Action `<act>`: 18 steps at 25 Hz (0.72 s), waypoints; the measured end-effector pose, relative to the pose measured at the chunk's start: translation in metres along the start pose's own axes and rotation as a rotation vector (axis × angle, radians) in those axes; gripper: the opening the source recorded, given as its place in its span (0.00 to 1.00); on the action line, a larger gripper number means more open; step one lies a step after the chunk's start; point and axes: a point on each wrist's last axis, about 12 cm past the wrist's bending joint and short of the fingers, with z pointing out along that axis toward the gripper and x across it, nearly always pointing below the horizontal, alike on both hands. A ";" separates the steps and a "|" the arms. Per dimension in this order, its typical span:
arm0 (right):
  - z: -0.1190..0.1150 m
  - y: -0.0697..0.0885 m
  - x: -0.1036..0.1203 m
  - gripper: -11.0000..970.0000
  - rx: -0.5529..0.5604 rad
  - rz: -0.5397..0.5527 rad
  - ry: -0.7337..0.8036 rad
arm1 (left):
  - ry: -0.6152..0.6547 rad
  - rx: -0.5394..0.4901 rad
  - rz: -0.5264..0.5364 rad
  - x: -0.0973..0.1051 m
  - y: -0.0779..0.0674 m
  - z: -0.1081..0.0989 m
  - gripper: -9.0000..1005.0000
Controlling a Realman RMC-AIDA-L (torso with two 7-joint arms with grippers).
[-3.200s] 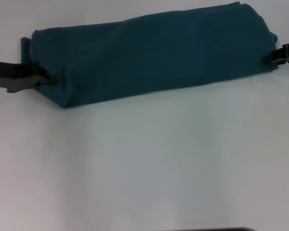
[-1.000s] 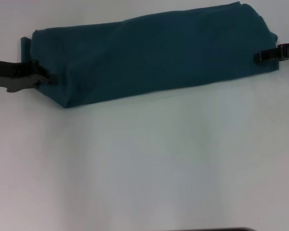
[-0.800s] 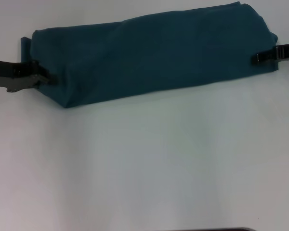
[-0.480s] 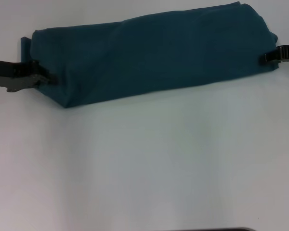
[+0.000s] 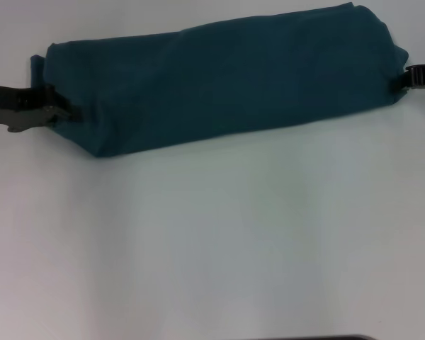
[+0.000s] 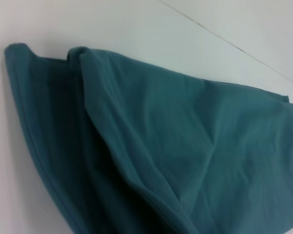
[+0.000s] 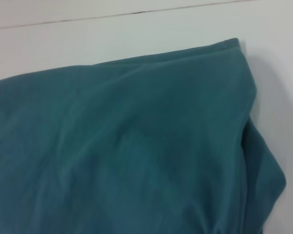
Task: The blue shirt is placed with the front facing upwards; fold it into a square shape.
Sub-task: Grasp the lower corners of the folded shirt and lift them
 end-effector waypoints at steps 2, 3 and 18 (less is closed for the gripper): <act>0.000 0.001 0.000 0.13 -0.004 -0.002 0.006 | -0.003 -0.007 -0.003 -0.001 0.001 -0.002 0.02; 0.001 0.002 0.001 0.09 -0.010 -0.004 0.014 | -0.005 -0.012 -0.004 -0.002 0.002 -0.003 0.02; -0.008 0.009 0.025 0.05 -0.082 0.017 0.178 | 0.058 -0.030 -0.038 0.009 0.020 -0.027 0.02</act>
